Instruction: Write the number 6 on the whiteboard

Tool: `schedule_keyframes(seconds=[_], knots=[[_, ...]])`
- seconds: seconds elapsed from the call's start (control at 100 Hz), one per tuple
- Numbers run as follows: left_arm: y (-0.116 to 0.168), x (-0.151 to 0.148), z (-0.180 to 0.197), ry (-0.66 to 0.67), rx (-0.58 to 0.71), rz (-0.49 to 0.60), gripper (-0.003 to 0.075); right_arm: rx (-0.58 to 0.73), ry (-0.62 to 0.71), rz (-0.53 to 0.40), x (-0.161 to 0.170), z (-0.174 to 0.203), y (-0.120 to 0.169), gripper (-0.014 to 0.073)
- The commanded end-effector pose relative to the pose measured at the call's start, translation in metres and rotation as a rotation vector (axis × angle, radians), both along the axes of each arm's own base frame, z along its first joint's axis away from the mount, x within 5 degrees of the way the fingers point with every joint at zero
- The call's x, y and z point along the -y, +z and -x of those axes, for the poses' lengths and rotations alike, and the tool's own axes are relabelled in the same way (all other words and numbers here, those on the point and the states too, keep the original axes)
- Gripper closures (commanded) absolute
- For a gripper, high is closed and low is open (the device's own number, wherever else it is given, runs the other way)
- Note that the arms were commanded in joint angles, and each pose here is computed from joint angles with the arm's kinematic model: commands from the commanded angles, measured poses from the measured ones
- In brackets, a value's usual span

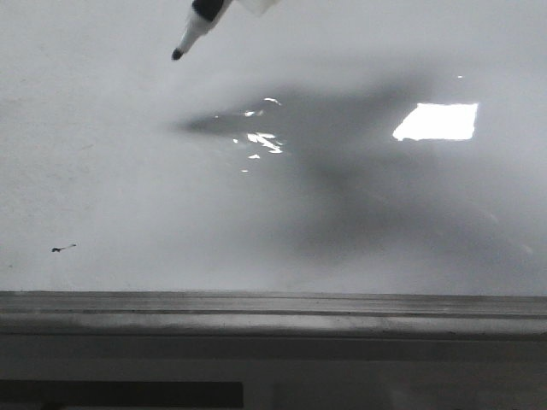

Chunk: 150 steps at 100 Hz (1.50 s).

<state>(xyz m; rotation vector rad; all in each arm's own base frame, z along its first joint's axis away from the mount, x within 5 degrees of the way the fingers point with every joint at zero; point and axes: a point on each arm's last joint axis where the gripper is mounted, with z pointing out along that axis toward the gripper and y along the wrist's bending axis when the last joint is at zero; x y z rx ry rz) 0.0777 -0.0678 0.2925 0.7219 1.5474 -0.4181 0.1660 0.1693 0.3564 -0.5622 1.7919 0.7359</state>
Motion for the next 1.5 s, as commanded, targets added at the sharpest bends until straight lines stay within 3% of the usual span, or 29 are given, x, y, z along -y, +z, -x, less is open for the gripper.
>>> schedule_keyframes(seconds=[0.0, 0.22, 0.41, 0.51, 0.7, 0.91, 1.14, 1.28, 1.49], knots=[[0.017, -0.003, -0.002, 0.034, 0.043, 0.101, 0.0354, 0.081, -0.053, -0.048, 0.004, -0.012, 0.027, 0.0656], [0.017, -0.004, -0.003, 0.055, 0.04, 0.105, 0.0354, 0.03, -0.064, 0.005, -0.007, -0.033, 0.015, 0.0656], [0.017, -0.004, -0.003, 0.055, 0.039, 0.106, 0.0354, -0.159, 0.023, 0.128, -0.03, -0.027, -0.039, 0.0656], [0.017, -0.004, -0.003, 0.055, 0.039, 0.106, 0.0354, -0.198, 0.04, 0.167, -0.028, -0.02, -0.055, 0.0656], [0.017, -0.004, -0.003, 0.055, 0.039, 0.106, 0.0354, -0.085, -0.01, 0.097, -0.013, -0.021, -0.026, 0.0656], [0.017, -0.004, -0.003, 0.055, 0.036, 0.104, 0.0354, -0.117, 0.048, 0.151, -0.038, -0.027, -0.039, 0.0656], [0.016, 0.0, -0.003, 0.028, -0.017, 0.15, 0.0354, -0.006, 0.191, 0.118, -0.043, 0.014, -0.011, 0.0659], [0.006, 0.016, -0.004, -0.069, -0.071, 0.087, 0.0354, -0.013, 0.231, 0.148, -0.046, 0.021, -0.014, 0.0659], [-0.004, 0.053, 0.003, -0.307, -0.006, -0.054, 0.0354, -0.016, 0.26, 0.146, -0.05, 0.027, -0.014, 0.0659]])
